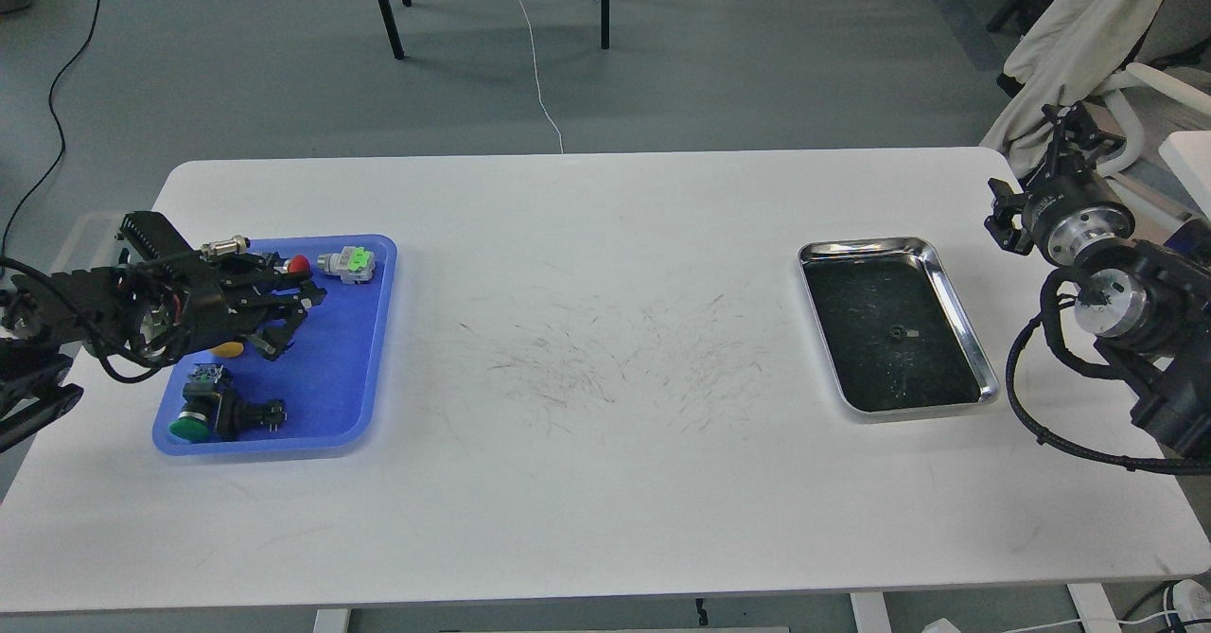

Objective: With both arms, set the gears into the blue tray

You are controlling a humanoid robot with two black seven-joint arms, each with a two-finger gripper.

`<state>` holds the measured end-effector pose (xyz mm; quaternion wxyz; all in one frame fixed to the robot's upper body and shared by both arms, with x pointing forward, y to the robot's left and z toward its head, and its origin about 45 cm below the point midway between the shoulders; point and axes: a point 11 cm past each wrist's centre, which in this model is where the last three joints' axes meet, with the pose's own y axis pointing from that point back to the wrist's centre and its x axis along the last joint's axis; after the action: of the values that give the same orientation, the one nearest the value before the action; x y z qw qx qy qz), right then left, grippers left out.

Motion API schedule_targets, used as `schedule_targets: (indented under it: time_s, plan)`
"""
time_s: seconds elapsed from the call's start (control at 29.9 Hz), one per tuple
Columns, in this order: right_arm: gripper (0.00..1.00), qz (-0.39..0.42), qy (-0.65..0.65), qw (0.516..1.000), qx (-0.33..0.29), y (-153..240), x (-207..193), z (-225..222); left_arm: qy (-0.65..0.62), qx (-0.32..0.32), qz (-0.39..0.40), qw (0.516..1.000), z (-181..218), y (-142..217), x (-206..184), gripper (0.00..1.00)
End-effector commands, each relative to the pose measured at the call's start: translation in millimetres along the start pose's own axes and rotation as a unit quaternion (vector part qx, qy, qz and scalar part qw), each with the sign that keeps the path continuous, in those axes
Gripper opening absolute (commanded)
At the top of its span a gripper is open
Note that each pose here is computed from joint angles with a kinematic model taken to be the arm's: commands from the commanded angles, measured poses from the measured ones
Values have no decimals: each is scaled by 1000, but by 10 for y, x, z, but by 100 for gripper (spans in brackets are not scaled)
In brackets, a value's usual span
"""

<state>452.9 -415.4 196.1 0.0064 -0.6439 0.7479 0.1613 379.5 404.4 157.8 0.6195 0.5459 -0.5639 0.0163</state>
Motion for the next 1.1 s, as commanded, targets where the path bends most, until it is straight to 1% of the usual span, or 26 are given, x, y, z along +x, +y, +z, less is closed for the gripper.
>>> schedule_targets:
  time_s: [0.0, 0.27, 0.4, 0.7, 0.8, 0.9, 1.07]
  plan:
    - [97, 0, 1, 1000, -1, 5, 9, 16, -16, -6, -14, 1000, 21, 8, -64, 7]
    - [97, -2, 10, 1000, 3, 9, 6, 16, -40, -10, -29, 999, 14, -5, -92, 8]
    - [97, -4, 9, 1000, 3, 9, -1, 17, -50, 4, -42, 998, -88, 31, -142, 8]
    - [97, -7, 8, 1000, 3, 12, -5, 23, -47, 5, -44, 998, -58, -59, -164, 10]
    - [97, -6, 8, 1000, 1, 17, 3, 37, -45, 8, -49, 998, -61, -67, -202, 15]
    - [97, -6, 9, 1000, 2, 18, 10, 32, -44, 16, -53, 998, -105, -58, -218, 21]
    - [97, -6, 9, 1000, 0, 23, 16, 46, -35, 18, -48, 998, -106, -63, -213, 28]
